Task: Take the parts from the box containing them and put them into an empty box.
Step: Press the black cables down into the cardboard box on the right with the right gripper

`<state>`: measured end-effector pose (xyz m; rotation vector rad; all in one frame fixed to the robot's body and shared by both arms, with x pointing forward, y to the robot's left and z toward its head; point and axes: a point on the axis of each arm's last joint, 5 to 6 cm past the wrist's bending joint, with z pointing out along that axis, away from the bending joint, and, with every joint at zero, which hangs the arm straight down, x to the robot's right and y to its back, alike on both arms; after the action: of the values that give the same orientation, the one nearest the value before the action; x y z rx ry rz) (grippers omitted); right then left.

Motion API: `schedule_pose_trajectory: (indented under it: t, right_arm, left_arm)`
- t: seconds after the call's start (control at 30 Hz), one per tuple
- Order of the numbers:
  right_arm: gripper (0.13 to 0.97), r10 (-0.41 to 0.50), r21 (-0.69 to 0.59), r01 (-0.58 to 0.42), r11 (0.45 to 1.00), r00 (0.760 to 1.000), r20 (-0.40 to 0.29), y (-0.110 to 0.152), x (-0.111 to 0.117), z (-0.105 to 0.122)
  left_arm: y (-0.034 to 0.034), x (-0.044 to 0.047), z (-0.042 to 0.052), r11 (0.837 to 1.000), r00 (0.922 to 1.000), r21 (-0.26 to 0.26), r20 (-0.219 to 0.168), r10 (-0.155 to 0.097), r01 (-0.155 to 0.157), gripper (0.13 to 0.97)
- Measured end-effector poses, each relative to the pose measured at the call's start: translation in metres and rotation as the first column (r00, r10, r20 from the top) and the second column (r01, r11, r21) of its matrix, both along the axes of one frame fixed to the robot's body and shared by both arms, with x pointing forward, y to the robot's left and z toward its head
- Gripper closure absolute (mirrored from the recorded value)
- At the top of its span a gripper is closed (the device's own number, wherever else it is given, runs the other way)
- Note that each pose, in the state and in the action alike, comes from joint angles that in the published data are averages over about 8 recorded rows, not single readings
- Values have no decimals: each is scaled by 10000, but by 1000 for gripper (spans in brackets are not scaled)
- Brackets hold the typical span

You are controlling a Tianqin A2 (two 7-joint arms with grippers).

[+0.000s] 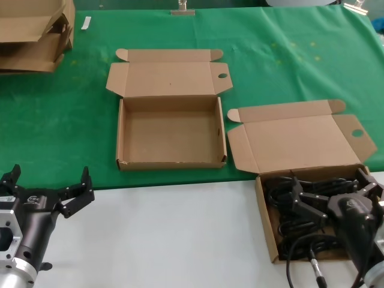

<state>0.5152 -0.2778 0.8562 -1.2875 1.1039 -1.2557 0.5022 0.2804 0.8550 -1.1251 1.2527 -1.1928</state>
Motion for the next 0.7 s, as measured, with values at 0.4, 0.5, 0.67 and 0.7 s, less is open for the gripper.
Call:
schedule_pose_trajectory:
  t: [0.4, 0.5, 0.67, 0.7]
  right_arm:
    - [130, 0, 0, 0, 10000, 10000, 0, 0, 0, 0]
    - [130, 0, 0, 0, 10000, 10000, 0, 0, 0, 0]
    - [130, 0, -31, 0, 10000, 10000, 7, -5, -2, 4]
    - [130, 2, -72, -2, 10000, 10000, 19, -12, -6, 9]
  left_arm:
    - [0, 0, 0, 10000, 10000, 0, 0, 0, 0, 132]
    - [0, 0, 0, 10000, 10000, 0, 0, 0, 0, 132]
    - [0, 0, 0, 10000, 10000, 0, 0, 0, 0, 132]
    - [0, 0, 0, 10000, 10000, 0, 0, 0, 0, 132]
